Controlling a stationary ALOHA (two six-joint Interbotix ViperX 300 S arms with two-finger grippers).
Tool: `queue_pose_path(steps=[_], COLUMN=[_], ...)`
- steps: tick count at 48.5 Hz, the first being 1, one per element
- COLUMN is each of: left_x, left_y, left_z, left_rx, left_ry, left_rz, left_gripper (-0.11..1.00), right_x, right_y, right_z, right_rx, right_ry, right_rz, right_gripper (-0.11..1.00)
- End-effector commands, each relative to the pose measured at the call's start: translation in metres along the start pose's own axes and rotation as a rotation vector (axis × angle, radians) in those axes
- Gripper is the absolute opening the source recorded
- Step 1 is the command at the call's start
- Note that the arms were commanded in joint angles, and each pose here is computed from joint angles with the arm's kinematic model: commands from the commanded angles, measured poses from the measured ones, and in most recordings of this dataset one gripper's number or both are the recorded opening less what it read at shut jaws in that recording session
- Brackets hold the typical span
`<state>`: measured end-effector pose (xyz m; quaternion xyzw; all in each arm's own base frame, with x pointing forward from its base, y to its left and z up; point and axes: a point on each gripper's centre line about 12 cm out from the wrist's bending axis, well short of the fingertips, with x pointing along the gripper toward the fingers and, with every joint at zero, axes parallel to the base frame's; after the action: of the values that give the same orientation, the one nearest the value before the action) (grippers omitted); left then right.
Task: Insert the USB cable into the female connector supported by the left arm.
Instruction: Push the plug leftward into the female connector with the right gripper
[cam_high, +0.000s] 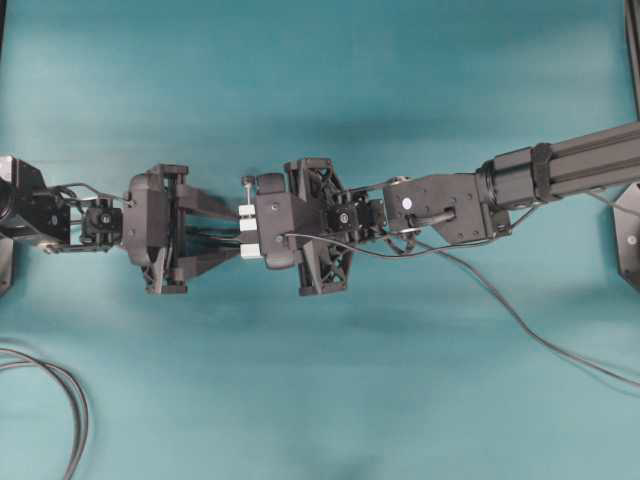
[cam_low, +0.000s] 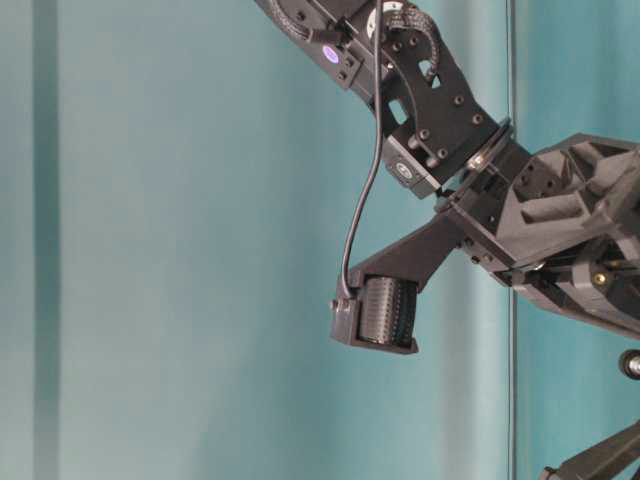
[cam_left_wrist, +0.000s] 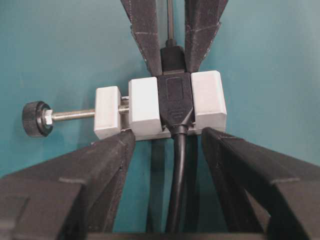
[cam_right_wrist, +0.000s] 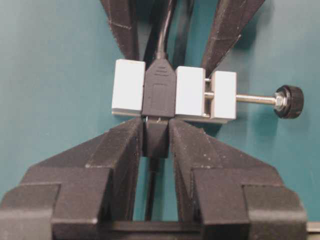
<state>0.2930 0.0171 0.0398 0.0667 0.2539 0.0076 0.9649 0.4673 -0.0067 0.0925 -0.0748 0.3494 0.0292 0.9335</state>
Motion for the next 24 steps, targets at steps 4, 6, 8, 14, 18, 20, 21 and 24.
queue_pose_path(steps=[4, 6, 8, 14, 18, 20, 21, 24], left_x=[0.013, 0.010, 0.008, 0.002, 0.000, -0.001, -0.001, -0.002], left_y=[0.008, 0.007, 0.007, 0.008, 0.008, 0.008, 0.008, 0.008], left_z=[0.009, 0.008, 0.008, 0.010, 0.011, 0.011, 0.011, 0.012], left_rx=[0.016, 0.018, 0.018, 0.019, 0.018, 0.017, 0.017, 0.016], left_ry=[-0.019, -0.015, -0.013, -0.022, -0.018, -0.009, -0.004, 0.006], left_rz=[0.023, 0.023, 0.022, 0.024, 0.023, 0.022, 0.021, 0.019], left_gripper=[0.67, 0.67, 0.68, 0.69, 0.69, 0.69, 0.69, 0.69], right_x=[-0.006, -0.007, -0.008, -0.013, -0.018, -0.021, -0.022, -0.026], right_y=[0.003, 0.003, 0.003, 0.006, 0.006, 0.005, 0.005, 0.005], right_z=[0.020, 0.018, 0.016, 0.011, 0.012, 0.014, 0.012, 0.012], right_rx=[-0.010, -0.008, -0.008, -0.009, 0.002, 0.010, 0.013, 0.029], right_ry=[-0.036, -0.019, -0.004, 0.038, 0.040, 0.034, 0.038, 0.037], right_rz=[0.001, 0.000, 0.000, 0.002, 0.000, -0.001, -0.001, -0.002], right_gripper=[0.21, 0.21, 0.21, 0.21, 0.21, 0.21, 0.21, 0.25])
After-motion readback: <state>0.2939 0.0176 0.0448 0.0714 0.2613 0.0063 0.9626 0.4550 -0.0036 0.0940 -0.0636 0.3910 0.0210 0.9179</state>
